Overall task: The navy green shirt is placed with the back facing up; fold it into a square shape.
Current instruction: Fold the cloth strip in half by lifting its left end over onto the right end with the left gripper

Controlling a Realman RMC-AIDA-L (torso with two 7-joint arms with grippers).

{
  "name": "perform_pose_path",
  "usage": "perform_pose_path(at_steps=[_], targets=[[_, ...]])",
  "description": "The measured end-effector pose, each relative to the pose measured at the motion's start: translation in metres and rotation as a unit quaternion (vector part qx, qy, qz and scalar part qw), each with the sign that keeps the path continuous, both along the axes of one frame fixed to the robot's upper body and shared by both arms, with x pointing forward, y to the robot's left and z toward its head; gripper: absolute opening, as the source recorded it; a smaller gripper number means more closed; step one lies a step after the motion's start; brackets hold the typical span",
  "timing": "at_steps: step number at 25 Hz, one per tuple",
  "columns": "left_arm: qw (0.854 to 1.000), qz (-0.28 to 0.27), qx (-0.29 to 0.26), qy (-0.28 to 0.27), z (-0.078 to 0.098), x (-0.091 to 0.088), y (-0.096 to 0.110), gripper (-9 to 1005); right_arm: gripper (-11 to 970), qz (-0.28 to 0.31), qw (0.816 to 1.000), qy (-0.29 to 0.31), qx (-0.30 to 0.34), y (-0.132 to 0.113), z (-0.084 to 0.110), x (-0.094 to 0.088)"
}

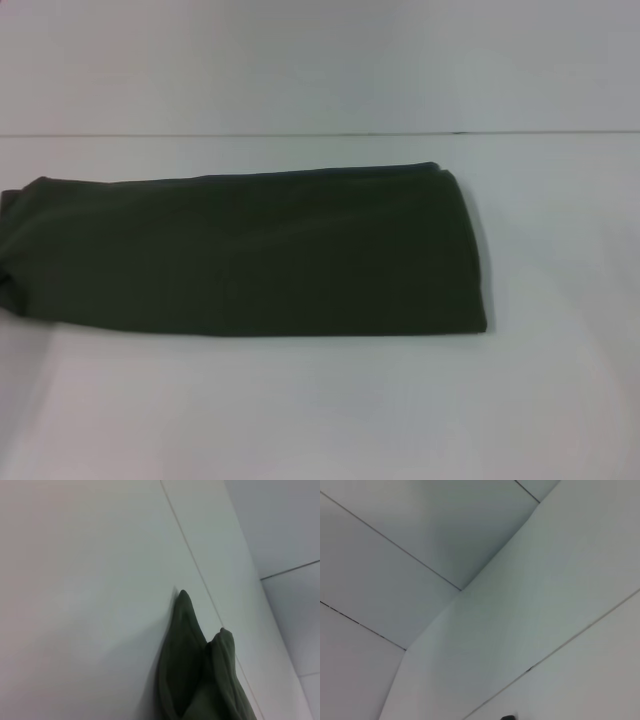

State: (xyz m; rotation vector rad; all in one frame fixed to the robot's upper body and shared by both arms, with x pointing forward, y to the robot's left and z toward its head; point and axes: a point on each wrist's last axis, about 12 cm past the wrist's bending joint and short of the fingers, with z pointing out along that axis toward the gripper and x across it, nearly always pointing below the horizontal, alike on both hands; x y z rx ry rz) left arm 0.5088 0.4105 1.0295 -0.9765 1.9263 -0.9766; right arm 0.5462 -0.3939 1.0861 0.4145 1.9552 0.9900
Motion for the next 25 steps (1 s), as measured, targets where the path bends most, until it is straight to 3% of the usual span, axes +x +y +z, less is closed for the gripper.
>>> perform_pose_path(at_steps=[6, 9, 13, 14, 16, 19, 25], targets=[[0.997, -0.055, -0.008, -0.054, 0.016, 0.010, -0.015, 18, 607, 0.002, 1.000, 0.000, -0.001, 0.001, 0.000, 0.000], [0.987, -0.103, -0.027, -0.120, 0.040, 0.023, -0.030, 17, 607, 0.004, 1.000, -0.001, -0.001, 0.001, -0.001, 0.000], [0.969, -0.174, -0.045, -0.169, 0.071, 0.043, -0.051, 20, 606, 0.007, 1.000, -0.003, -0.003, 0.002, 0.000, 0.001], [0.969, -0.174, -0.045, -0.169, 0.071, 0.043, -0.051, 21, 606, 0.008, 1.000, -0.004, -0.004, 0.002, 0.000, 0.002], [0.950, -0.240, -0.056, -0.190, 0.090, 0.064, -0.082, 22, 606, 0.012, 1.000, -0.006, -0.006, 0.004, 0.001, 0.003], [0.935, -0.291, -0.054, -0.194, 0.097, 0.077, -0.113, 24, 606, 0.014, 1.000, -0.007, -0.006, 0.005, 0.002, 0.004], [0.904, -0.374, 0.002, -0.208, 0.086, 0.090, -0.192, 27, 607, 0.014, 1.000, -0.005, -0.006, 0.007, 0.000, 0.004]])
